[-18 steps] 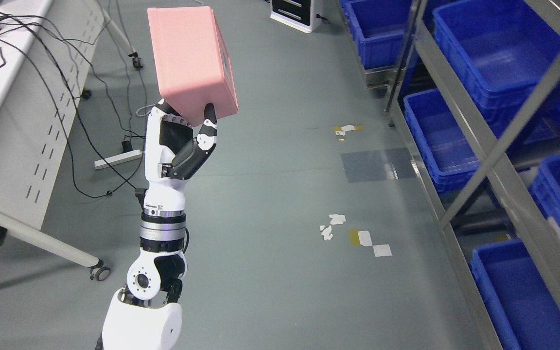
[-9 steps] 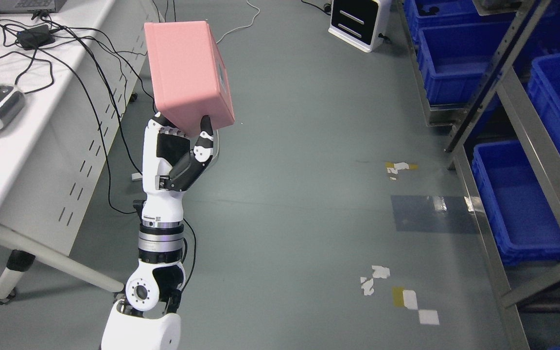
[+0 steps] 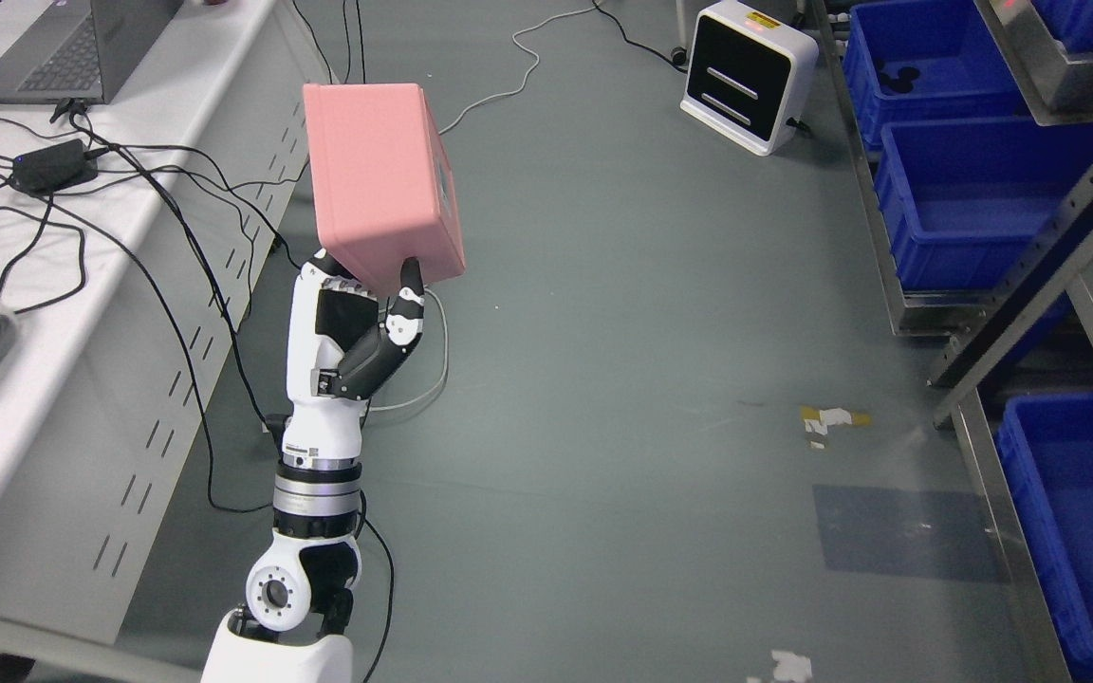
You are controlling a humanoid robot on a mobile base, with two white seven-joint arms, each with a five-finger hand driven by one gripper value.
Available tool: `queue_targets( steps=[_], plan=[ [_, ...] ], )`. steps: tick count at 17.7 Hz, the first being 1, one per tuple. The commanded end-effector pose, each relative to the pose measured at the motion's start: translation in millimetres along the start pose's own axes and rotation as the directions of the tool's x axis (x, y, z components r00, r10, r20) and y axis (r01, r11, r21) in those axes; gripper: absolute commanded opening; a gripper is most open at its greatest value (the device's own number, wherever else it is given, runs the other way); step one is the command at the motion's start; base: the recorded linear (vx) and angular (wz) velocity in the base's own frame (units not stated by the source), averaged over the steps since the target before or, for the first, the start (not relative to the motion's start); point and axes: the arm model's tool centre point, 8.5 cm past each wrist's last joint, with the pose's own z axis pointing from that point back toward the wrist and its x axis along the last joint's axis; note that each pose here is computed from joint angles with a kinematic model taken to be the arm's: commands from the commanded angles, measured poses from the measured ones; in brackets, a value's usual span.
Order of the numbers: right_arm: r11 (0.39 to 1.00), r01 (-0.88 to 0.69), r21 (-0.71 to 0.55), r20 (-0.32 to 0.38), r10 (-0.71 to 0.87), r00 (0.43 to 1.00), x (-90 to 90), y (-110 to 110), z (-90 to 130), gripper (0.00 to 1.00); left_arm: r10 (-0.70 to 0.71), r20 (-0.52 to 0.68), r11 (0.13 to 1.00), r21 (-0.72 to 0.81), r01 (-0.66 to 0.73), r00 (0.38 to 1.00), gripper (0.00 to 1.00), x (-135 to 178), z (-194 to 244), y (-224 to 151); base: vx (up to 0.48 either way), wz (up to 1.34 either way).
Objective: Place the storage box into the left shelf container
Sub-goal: 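Hold the pink box aloft in the left hand while turning toward the shelving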
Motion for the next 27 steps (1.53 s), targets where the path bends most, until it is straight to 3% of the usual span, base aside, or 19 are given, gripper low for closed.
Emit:
queue_targets(
  steps=[1,6,11,19,27],
  plan=[
    [1.000,0.004,-0.018,0.009,-0.004,1.000,0.1,-11,-1,1.00,-0.012,-0.030,1.000,-0.005,0.012,0.999,0.05,-3,12,5,0.502,0.09],
    [1.000,0.004,-0.018,0.009,-0.004,1.000,0.1,-11,-1,1.00,0.002,-0.071,0.995,-0.102,-0.009,0.997,0.05,-11,30,-9,0.496,0.02],
    [1.000,0.004,-0.018,0.009,-0.004,1.000,0.1,-11,-1,1.00,0.007,-0.084,0.994,-0.107,-0.016,0.996,0.06,-14,35,-11,0.508,-0.09],
    [1.000,0.004,-0.018,0.009,-0.004,1.000,0.1,-11,-1,1.00,0.038,-0.172,0.970,-0.229,-0.078,0.984,0.06,-29,68,-52,0.479,-0.69],
    [1.000,0.004,-0.018,0.009,-0.004,1.000,0.1,-11,-1,1.00,-0.014,-0.362,0.953,-0.287,-0.097,0.932,0.06,-49,151,-75,0.242,-1.24]
  ],
)
